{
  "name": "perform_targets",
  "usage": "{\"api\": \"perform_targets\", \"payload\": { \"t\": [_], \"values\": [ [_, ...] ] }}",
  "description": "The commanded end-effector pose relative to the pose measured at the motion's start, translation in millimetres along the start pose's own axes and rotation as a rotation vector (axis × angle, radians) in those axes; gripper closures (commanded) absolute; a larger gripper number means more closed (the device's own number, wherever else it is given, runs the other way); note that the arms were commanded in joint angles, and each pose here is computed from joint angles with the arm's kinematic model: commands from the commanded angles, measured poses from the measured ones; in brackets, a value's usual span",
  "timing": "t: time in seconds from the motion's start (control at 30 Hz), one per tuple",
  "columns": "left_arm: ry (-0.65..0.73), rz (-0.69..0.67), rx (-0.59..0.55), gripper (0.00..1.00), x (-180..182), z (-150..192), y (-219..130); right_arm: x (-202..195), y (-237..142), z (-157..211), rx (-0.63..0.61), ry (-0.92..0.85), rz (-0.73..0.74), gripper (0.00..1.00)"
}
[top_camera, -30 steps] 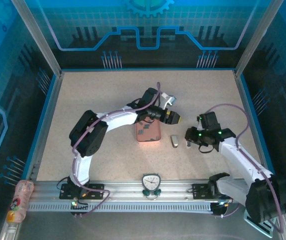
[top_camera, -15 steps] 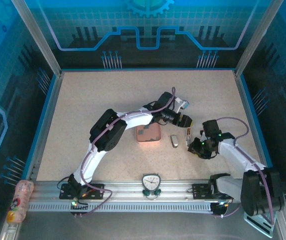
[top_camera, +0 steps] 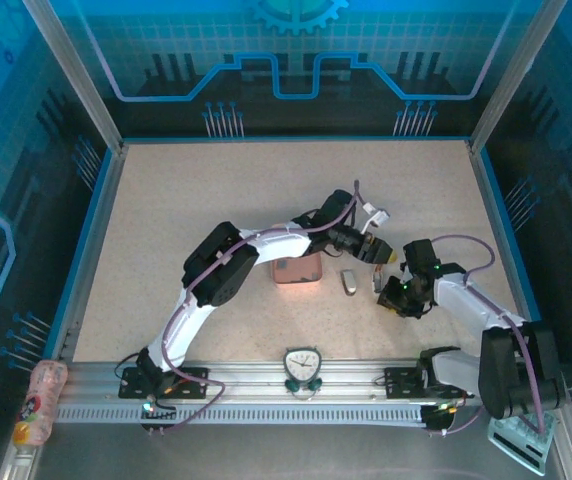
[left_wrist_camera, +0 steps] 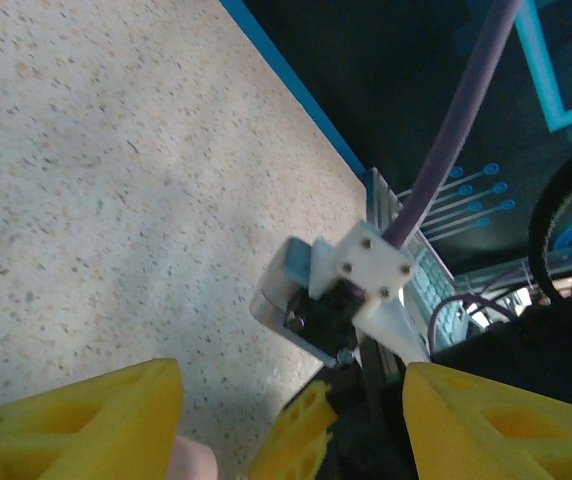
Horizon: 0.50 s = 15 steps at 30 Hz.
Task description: Load the staples into the stapler
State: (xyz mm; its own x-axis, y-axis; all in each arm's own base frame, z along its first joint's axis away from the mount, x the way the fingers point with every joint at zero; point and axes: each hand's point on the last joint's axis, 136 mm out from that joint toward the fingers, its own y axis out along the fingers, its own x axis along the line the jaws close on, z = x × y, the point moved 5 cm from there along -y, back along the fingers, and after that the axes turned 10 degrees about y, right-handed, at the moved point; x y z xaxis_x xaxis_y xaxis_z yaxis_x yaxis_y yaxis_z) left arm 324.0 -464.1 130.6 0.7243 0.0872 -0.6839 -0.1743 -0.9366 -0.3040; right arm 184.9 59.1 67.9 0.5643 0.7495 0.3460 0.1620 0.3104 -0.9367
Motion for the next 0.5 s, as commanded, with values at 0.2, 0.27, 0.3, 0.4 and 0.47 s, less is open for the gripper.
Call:
{"api": "perform_targets", "payload": {
  "t": [0.2,0.27,0.3,0.4,0.47],
  "values": [
    [-0.037,0.082,0.067,0.39,-17,27,-1,-5,-20,2,-0.058,-0.007,-0.010,0.76],
    [-0.035,0.081,0.081,0.39,-18,31,-1,-5,-28,3,-0.074,-0.001,-0.025,0.75],
    [-0.031,0.078,0.088,0.39,-21,31,-1,-5,-32,4,-0.079,0.000,-0.030,0.74],
    [-0.026,0.054,0.077,0.38,-23,28,-6,-1,-44,3,-0.099,-0.010,-0.044,0.73],
    [-0.029,0.017,0.046,0.37,-21,21,-14,3,-49,-1,-0.109,-0.026,-0.057,0.71]
  ]
}}
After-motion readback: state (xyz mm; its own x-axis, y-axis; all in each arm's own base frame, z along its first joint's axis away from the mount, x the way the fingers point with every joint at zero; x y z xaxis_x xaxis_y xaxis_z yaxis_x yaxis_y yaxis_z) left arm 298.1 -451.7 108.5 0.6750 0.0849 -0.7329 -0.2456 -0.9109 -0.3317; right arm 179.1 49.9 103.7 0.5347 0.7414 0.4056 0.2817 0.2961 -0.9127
